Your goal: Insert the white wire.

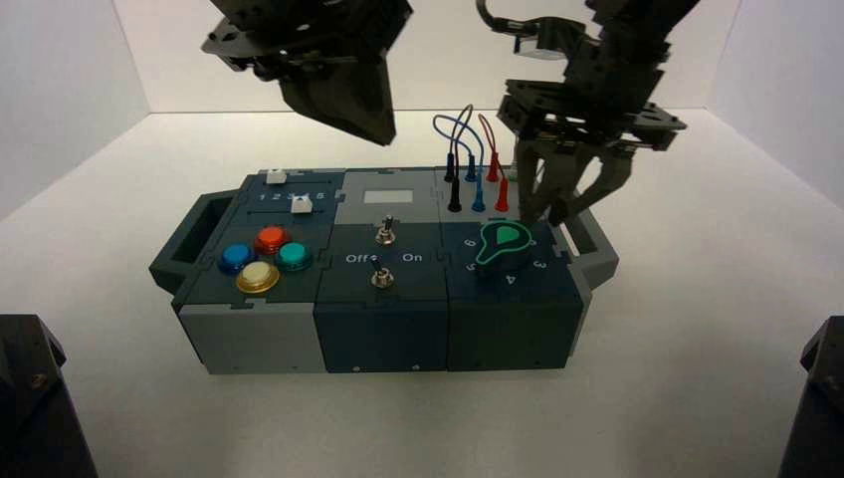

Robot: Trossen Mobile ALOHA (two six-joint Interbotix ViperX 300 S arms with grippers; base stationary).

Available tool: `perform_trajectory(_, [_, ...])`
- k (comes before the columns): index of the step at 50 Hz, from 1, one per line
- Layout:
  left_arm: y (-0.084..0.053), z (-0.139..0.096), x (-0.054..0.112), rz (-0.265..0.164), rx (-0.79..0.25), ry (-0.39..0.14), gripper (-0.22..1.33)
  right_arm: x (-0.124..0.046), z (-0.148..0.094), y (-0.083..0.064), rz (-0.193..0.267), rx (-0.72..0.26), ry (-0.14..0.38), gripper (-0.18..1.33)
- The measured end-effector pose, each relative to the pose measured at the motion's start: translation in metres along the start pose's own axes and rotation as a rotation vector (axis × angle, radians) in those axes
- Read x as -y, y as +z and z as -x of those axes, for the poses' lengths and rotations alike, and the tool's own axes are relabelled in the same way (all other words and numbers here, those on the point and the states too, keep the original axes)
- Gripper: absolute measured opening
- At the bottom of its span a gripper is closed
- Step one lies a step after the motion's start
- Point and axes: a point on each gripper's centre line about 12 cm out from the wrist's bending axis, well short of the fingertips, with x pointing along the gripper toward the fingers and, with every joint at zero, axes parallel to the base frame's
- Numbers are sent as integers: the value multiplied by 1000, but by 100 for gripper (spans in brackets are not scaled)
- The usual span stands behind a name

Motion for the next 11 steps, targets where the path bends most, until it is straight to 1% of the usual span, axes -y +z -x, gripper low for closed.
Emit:
perform_trajectory(4, [2,2,-5,12,8,10,-17,0,3,-3,4,4,1,86])
perform_trajectory(11, [4,7,-11,22,19,22,-17,-2,18,-6,18,26,13,87])
